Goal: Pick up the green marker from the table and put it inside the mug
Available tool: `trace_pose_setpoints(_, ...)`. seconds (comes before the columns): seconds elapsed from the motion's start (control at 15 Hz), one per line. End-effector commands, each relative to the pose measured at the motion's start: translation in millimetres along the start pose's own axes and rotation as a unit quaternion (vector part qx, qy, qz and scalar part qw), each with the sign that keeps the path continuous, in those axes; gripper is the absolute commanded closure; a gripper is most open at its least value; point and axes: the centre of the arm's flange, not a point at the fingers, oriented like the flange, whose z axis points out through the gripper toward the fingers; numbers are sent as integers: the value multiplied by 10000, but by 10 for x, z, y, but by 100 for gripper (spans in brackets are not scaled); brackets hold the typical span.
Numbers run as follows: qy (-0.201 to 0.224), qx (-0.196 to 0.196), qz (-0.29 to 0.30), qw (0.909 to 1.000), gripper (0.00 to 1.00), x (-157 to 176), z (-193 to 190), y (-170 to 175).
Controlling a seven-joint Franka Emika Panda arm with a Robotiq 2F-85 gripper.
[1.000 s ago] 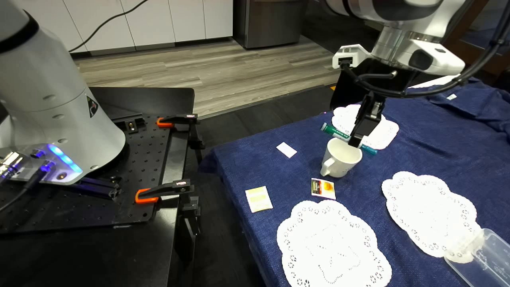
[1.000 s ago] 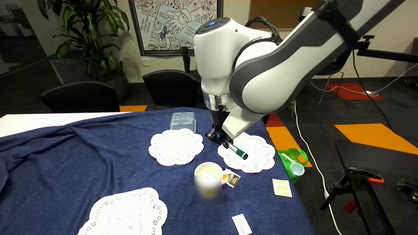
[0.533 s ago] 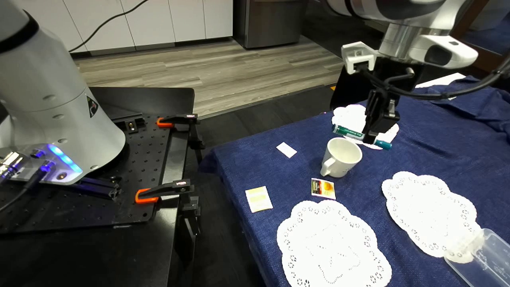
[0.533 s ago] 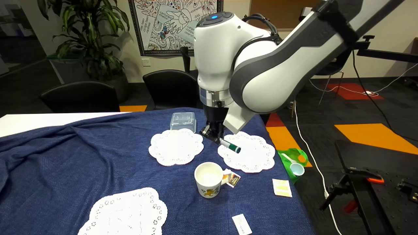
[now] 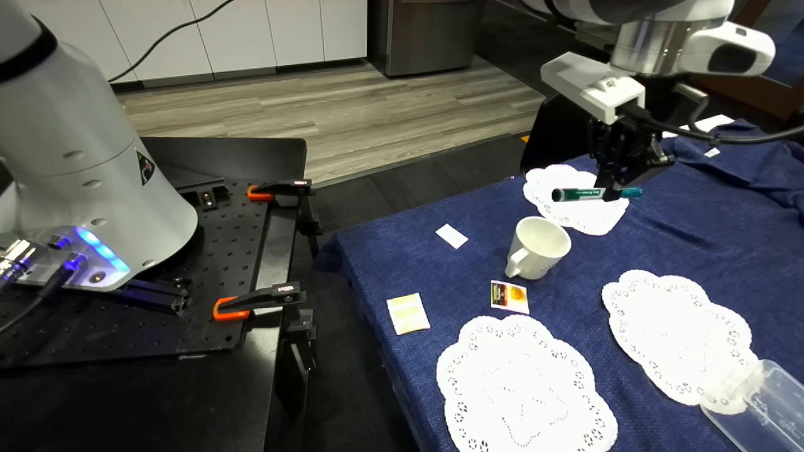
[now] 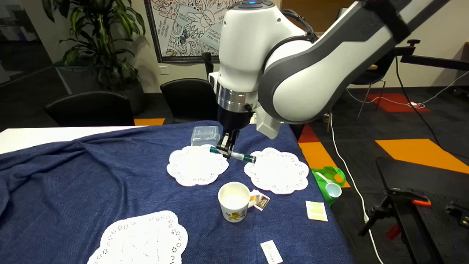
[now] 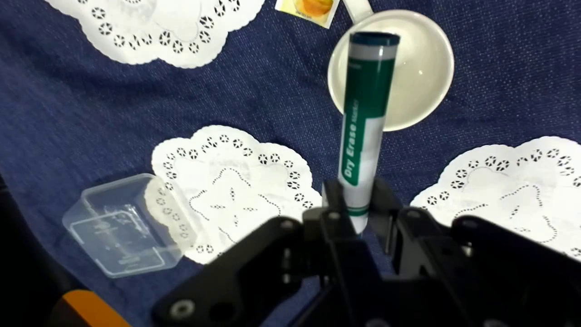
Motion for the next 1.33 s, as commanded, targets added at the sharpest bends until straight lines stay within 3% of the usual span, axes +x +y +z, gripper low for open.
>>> trace_pose_setpoints(0.0,45,90,-155,9998,80,5,-12,7)
trace_pose_setpoints(0.2,71,133,-269,9995,80,7,-29,45)
trace_pose_setpoints(0.27,223,270,-471,9983,95,51,6,47)
trace_pose_setpoints(0.6,1036,1004,-1465,9786,95,126,35,77)
trace_pose_setpoints(0.87,1494,1660,-2157,9506,95,127,35,167)
trace_pose_setpoints(1.13,1871,2262,-2830,9131,95,122,-24,290)
trace_pose_setpoints(1.27,1853,2406,-3226,8965,95,92,-13,339)
